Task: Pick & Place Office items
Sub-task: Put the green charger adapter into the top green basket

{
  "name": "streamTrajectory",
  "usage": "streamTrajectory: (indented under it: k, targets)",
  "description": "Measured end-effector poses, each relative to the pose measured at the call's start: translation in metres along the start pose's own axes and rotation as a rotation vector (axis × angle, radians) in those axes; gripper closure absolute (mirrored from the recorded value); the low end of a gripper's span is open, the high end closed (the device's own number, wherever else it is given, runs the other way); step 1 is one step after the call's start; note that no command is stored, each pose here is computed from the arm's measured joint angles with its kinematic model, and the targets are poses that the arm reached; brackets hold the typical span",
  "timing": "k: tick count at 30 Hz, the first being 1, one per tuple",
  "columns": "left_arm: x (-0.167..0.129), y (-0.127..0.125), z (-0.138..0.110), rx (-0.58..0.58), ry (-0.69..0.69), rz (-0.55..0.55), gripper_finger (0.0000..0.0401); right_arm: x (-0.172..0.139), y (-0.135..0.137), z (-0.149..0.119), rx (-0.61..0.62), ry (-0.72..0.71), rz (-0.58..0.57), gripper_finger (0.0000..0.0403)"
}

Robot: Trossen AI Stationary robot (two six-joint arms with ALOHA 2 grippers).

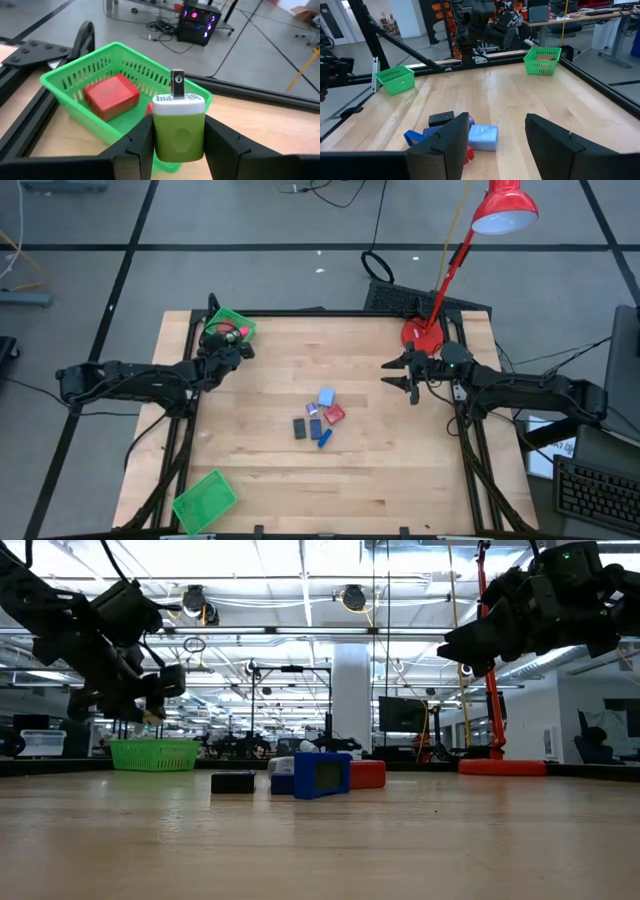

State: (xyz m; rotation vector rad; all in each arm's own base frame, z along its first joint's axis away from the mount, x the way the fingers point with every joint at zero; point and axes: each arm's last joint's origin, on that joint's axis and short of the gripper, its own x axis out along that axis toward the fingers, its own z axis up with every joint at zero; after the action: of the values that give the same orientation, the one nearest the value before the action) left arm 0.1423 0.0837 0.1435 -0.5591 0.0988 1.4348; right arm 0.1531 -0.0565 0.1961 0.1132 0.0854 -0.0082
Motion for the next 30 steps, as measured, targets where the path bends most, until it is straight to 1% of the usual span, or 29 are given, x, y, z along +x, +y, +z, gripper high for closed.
streamTrajectory:
  k: [3,8,14,19,21,27,30]
  targets:
    - [0.000,0.001,-0.001,-0.020,0.004,0.007,0.0266,0.000,0.000,0.000,0.001,0.001,0.000,0.0218]
    - [0.002,0.003,0.001,-0.034,-0.006,0.026,0.0256,0.000,0.000,0.001,-0.003,-0.007,0.001,0.0218]
    - [0.009,0.005,0.004,-0.056,-0.004,0.047,0.0268,0.000,0.000,0.002,-0.010,-0.023,0.002,0.0218]
    - [0.020,0.003,-0.002,-0.055,0.037,0.040,0.0249,0.000,0.000,0.004,-0.017,-0.040,0.003,0.0218]
    - [0.026,0.002,-0.007,-0.047,0.052,0.042,0.0247,0.000,0.000,0.005,-0.022,-0.049,0.003,0.0218]
    - [0.035,0.001,-0.012,-0.048,0.036,0.074,0.0266,0.000,0.000,0.005,-0.020,-0.045,0.003,0.0218]
    - [0.036,0.002,-0.012,-0.044,0.032,0.073,0.0264,0.000,0.000,0.004,-0.018,-0.042,0.003,0.0218]
